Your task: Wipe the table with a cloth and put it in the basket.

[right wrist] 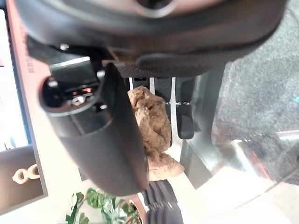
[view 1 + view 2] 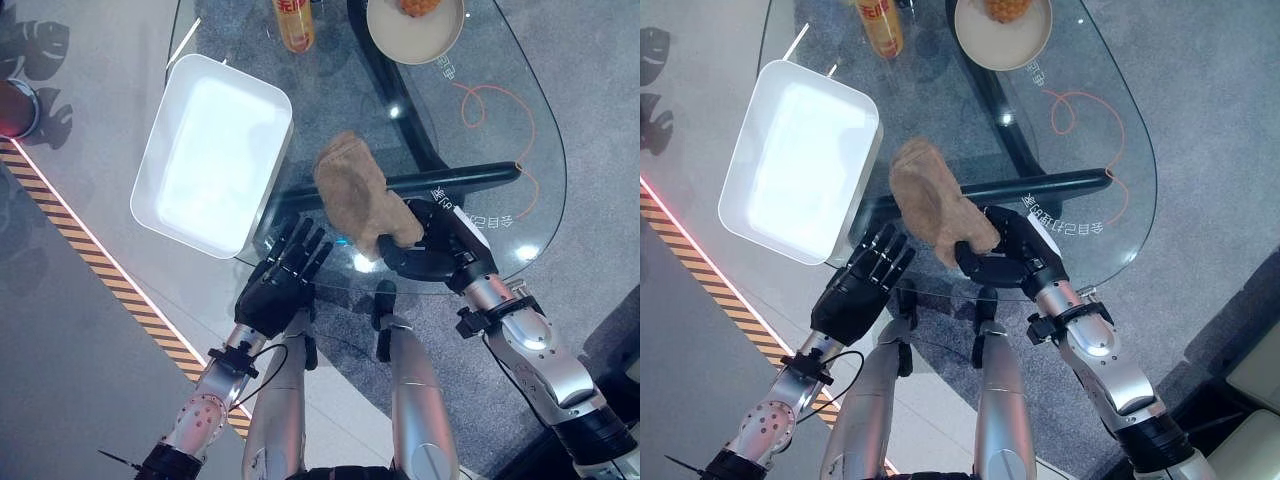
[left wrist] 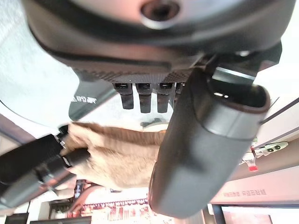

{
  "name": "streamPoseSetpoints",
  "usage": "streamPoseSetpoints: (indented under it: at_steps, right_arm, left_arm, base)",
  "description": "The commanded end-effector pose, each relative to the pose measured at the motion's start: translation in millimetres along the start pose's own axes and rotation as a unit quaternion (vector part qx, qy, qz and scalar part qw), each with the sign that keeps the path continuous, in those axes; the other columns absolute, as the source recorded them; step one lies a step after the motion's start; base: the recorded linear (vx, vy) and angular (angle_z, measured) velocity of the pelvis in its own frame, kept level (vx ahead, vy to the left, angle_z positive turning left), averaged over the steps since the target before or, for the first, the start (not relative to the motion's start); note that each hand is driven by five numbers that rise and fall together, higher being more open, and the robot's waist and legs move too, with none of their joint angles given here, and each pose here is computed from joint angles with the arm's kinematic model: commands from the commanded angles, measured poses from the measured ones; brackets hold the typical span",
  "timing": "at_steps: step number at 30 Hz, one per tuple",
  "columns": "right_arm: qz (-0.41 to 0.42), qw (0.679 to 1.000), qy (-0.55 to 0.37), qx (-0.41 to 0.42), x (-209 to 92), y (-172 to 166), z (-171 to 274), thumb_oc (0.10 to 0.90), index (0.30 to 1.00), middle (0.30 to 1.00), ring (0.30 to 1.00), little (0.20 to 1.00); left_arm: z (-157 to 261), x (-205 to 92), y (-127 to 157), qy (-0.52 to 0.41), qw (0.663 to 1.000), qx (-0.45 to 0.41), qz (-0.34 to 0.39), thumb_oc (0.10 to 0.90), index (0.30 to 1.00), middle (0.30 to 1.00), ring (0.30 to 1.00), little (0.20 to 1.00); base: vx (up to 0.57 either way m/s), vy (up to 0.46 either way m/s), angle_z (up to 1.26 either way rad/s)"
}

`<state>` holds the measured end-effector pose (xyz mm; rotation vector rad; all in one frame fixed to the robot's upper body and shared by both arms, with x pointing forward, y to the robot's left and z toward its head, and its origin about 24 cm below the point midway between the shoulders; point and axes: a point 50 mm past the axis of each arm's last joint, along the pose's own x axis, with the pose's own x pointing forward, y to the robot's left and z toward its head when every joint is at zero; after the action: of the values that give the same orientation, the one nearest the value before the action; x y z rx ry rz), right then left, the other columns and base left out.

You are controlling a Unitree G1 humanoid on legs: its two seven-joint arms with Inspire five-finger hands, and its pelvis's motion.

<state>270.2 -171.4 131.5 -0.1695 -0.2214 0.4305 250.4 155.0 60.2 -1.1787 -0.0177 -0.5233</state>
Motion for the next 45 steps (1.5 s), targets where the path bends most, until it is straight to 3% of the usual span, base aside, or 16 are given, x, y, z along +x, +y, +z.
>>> streamPoseSetpoints:
  at_steps: [1,13,25,45]
  right_arm:
    - [0.126,0.967,-0.217,-0.038,4.1,29.5,83.5,0.100,0.300,0.300,0.300,0.200]
    - [0.151,0.969,-0.181,-0.080,7.7,38.6,76.8,0.100,0.300,0.300,0.300,0.200]
    - [0.118,0.976,-0.112,-0.148,20.4,44.7,57.5,0.100,0.300,0.300,0.300,0.200]
    - [0.209,0.950,-0.073,-0.219,22.5,66.2,51.7,0.100,0.300,0.300,0.300,0.200]
  left_arm:
    - [1.8,7.4,-38.5,0.008,0.994,0.003,-0.111,0.800,0.900,0.900,0.900,0.900]
    - [7.3,18.4,-50.8,0.029,0.990,0.078,-0.117,0.800,0.900,0.900,0.900,0.900]
    - [3.3,24.8,-65.2,0.024,0.984,0.042,-0.172,0.800,0.900,0.900,0.900,0.900]
    - [3.6,28.7,-74.4,-0.017,0.980,-0.021,-0.195,0.800,0.900,0.900,0.900,0.900]
  base:
    - [0.00,0.000,0.00]
    - [0.00,0.000,0.00]
    - [0.00,0.015,-0.01]
    - [0.00,0.001,0.00]
